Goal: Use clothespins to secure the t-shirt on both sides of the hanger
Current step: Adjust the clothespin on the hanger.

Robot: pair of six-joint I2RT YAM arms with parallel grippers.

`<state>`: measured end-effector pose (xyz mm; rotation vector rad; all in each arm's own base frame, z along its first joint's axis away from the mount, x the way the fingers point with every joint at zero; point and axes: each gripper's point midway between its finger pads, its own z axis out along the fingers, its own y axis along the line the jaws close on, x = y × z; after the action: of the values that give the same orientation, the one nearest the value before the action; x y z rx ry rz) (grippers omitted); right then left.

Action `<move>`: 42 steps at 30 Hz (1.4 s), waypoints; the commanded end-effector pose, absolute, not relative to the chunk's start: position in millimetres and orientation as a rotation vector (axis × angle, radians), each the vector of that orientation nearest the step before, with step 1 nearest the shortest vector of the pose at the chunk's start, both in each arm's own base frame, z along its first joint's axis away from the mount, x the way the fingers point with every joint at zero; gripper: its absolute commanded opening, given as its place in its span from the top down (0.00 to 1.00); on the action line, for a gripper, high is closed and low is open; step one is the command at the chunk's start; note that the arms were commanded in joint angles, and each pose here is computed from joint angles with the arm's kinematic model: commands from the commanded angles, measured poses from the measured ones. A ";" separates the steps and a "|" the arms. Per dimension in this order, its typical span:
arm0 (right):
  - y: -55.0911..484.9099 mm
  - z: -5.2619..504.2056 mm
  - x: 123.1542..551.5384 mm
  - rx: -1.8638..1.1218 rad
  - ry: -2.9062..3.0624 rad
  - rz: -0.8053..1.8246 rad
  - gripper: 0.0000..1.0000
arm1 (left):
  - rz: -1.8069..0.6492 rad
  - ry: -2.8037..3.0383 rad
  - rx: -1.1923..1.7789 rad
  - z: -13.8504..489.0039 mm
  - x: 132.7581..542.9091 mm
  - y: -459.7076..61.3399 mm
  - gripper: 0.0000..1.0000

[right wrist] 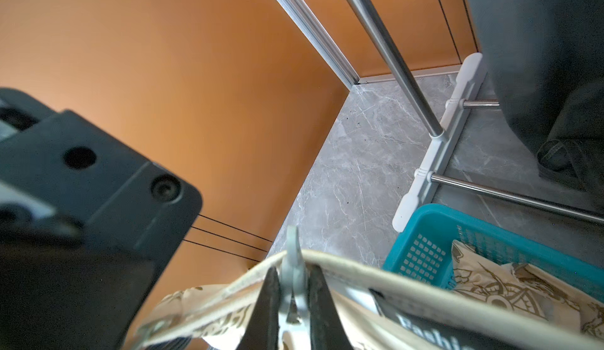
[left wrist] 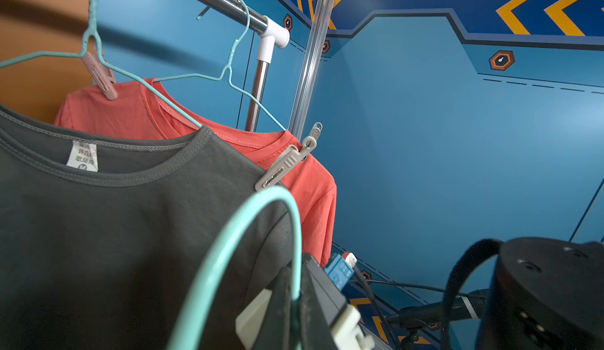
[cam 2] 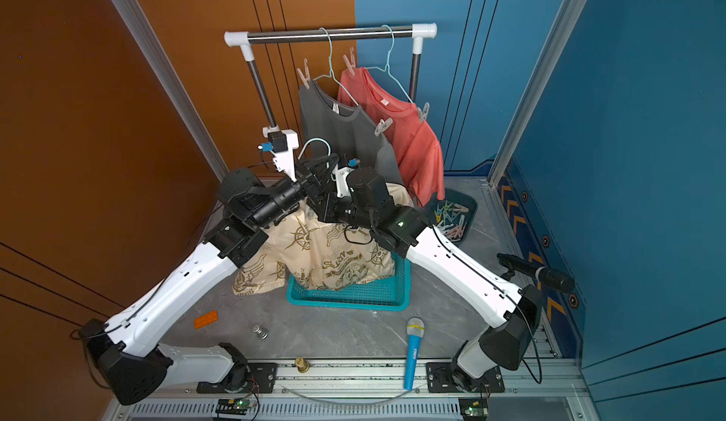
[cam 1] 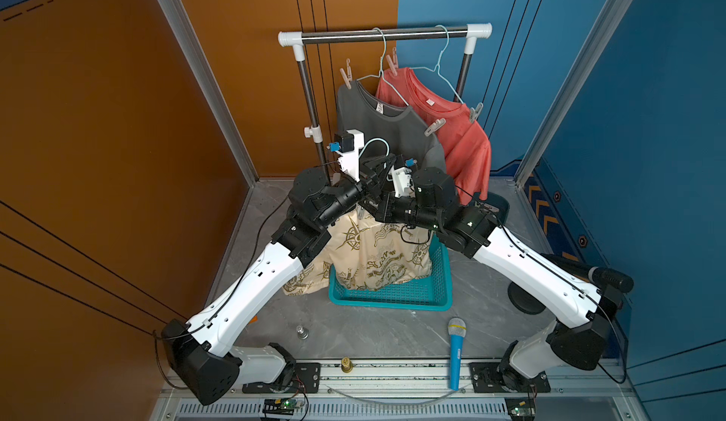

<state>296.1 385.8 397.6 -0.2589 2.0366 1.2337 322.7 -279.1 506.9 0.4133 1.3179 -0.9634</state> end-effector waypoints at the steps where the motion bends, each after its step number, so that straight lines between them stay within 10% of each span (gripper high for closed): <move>1: 418.6 389.3 264.2 -0.409 2.071 1.317 1.00 | -0.995 1.201 0.419 535.6 313.5 -281.1 0.92; 42: 367.1 428.0 259.2 -0.403 1.982 1.192 1.00 | -0.988 1.211 0.406 537.0 319.6 -269.0 0.91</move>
<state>271.3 377.6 423.2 -0.3443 1.9820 1.2071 335.6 -276.6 509.8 0.3700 1.2918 -0.9699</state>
